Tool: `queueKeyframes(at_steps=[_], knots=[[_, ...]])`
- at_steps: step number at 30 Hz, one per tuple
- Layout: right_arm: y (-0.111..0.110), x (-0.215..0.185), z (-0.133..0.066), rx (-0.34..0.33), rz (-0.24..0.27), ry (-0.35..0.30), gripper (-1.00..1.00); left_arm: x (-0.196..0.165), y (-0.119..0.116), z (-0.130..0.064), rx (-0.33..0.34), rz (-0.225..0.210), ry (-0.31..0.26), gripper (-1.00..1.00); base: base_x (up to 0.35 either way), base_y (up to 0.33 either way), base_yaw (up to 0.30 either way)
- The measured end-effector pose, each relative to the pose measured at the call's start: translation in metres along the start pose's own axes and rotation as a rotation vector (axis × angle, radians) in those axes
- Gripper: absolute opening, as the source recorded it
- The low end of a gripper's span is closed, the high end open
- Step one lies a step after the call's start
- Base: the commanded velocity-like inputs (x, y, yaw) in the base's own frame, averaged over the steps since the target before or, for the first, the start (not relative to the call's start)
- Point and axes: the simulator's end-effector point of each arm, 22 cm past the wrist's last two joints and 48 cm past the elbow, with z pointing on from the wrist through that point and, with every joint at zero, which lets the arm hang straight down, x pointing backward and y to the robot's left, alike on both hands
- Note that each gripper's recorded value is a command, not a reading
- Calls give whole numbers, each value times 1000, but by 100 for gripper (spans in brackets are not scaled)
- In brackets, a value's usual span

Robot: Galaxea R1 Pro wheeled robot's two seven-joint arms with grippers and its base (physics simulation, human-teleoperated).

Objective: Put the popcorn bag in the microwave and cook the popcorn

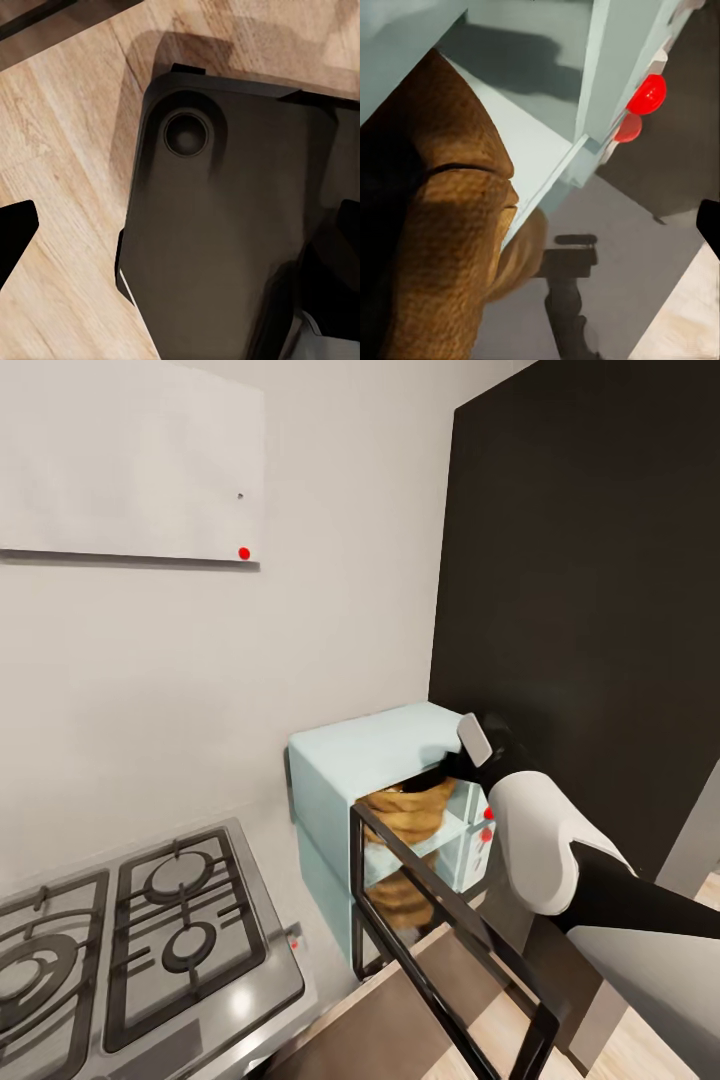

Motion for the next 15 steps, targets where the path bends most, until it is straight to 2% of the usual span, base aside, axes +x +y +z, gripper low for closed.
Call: queueKeyframes(at_steps=[2, 12, 15], knots=[[-3, -1, 0, 10, -1, -1, 100, 0, 0, 0, 0, 0, 0, 100, 0, 0, 0], [6, 9, -1, -44, -38, 52, 100, 0, 0, 0, 0, 0, 1, 100, 0, 0, 0], [6, 10, -1, -53, -33, 56, 100, 0, 0, 0, 0, 0, 1, 100, 0, 0, 0]])
